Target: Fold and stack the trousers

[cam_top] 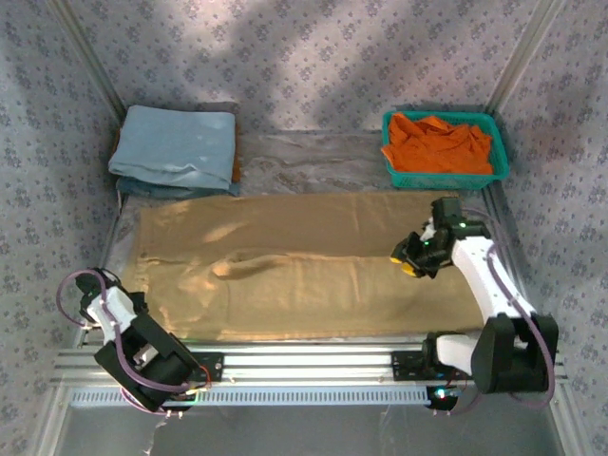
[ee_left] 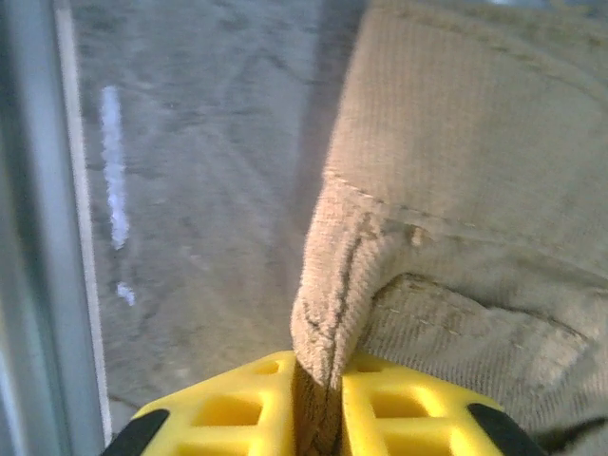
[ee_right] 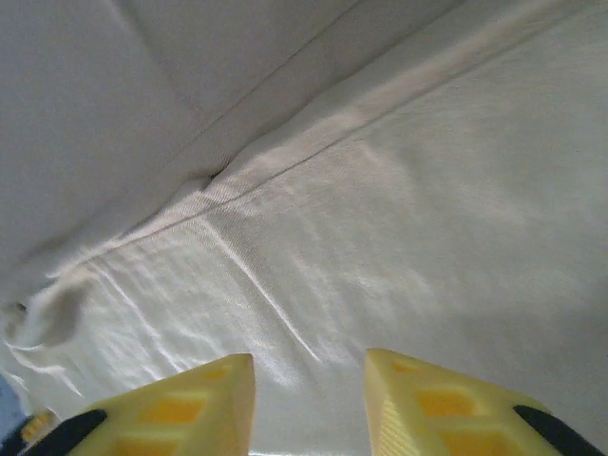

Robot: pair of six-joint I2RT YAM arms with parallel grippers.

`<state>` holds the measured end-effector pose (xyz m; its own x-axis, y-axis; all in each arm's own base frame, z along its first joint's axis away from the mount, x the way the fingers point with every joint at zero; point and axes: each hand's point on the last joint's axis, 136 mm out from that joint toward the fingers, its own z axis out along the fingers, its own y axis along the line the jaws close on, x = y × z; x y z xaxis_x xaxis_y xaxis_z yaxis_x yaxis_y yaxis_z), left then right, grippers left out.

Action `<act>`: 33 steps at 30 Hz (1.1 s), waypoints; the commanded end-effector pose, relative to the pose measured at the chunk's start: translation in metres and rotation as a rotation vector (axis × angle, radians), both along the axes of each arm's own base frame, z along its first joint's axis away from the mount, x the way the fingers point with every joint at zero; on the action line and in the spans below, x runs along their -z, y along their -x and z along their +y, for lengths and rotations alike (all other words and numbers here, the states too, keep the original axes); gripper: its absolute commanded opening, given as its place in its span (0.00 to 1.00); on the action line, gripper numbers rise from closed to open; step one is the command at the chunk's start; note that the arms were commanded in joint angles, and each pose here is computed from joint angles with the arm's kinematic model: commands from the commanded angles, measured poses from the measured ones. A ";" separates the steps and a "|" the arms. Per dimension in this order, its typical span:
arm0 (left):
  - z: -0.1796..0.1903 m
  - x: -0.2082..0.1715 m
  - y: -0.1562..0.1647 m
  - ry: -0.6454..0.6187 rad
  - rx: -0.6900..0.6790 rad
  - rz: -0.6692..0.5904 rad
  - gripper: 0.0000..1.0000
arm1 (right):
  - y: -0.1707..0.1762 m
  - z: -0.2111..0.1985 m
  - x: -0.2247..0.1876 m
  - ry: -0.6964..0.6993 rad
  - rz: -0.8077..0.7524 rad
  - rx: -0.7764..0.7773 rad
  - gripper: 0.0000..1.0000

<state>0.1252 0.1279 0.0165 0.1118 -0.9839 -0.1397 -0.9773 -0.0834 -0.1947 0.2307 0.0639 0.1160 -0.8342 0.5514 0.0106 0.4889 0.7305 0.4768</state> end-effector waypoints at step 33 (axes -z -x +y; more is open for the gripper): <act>-0.018 -0.037 -0.072 0.090 0.110 -0.381 0.00 | 0.136 -0.182 0.087 0.297 0.529 1.024 0.52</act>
<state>0.1821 0.1048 0.0362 0.0306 -0.9994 -0.0182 -0.8733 -0.0179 -0.4869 0.0929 -0.1037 0.0281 0.0972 0.9947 0.0330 0.9932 -0.0948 -0.0681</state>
